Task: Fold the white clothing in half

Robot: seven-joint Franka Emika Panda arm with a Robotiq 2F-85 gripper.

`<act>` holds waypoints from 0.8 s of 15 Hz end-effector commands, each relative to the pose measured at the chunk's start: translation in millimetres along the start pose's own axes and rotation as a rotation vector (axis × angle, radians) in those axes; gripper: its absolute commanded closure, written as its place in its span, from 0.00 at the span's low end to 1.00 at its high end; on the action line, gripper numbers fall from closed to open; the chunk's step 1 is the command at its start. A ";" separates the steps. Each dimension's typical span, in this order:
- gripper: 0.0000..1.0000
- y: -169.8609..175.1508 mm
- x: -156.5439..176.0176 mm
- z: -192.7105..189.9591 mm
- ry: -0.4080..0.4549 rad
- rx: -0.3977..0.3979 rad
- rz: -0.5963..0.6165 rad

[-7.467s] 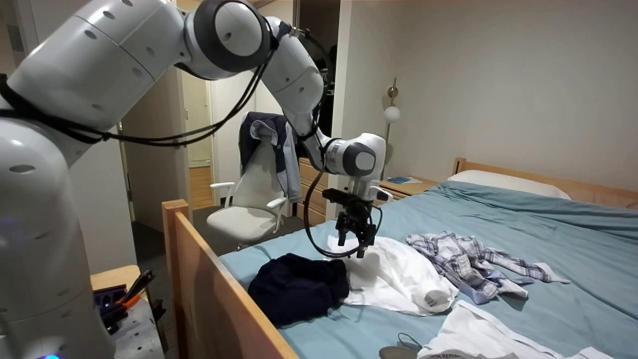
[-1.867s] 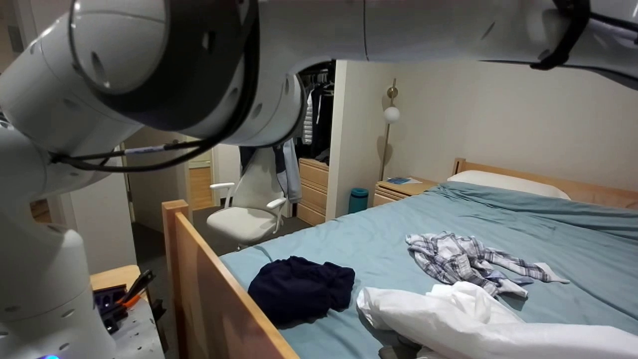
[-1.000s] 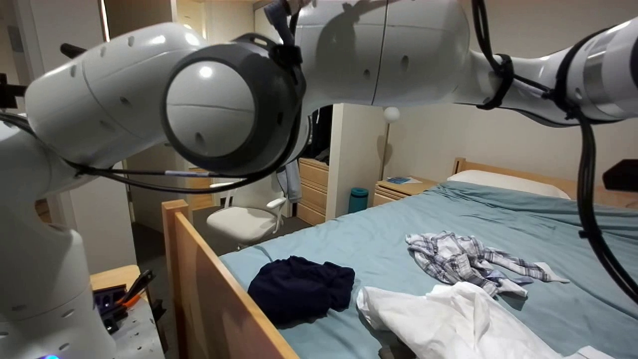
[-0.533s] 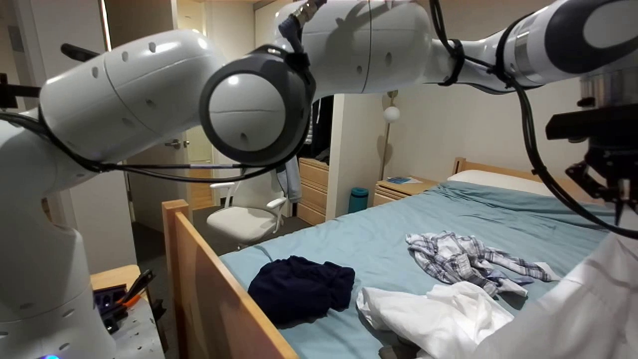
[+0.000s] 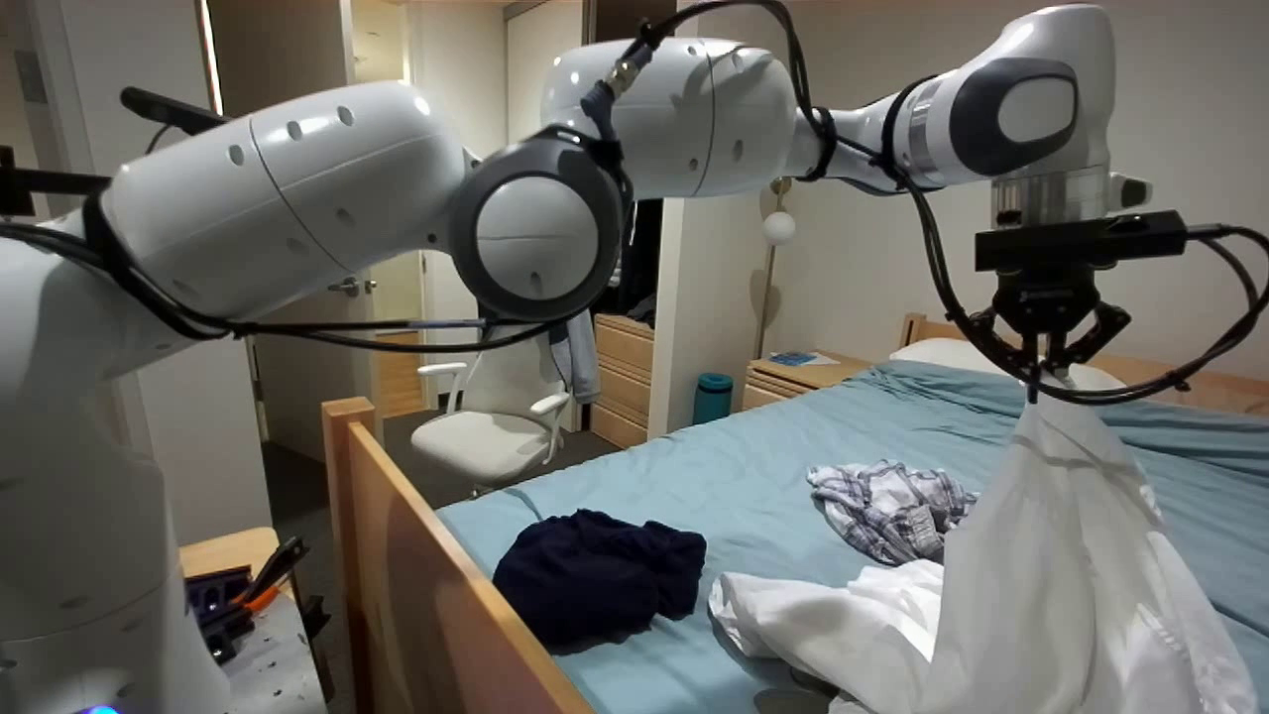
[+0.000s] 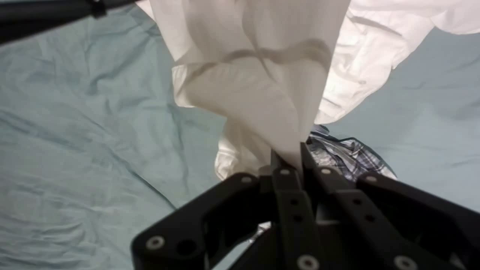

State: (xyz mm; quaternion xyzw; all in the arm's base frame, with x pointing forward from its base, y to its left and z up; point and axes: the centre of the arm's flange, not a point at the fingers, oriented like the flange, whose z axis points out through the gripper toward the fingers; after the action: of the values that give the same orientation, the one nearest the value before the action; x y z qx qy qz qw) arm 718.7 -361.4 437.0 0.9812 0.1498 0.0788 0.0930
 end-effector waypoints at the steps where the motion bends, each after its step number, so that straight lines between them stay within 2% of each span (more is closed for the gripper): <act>1: 0.93 -56.2 -31.1 16.4 -0.021 0.012 -0.197; 7: 0.93 -100.2 -25.5 74.6 -0.123 0.138 -0.481; 10: 0.93 -114.3 -30.6 94.2 -0.122 0.170 -0.610; 12: 0.93 -118.9 -32.1 104.1 -0.115 0.183 -0.644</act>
State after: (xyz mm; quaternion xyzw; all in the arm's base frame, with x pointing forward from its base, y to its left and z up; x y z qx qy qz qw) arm 742.0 -301.8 326.5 0.9081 0.4172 -0.0219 0.0292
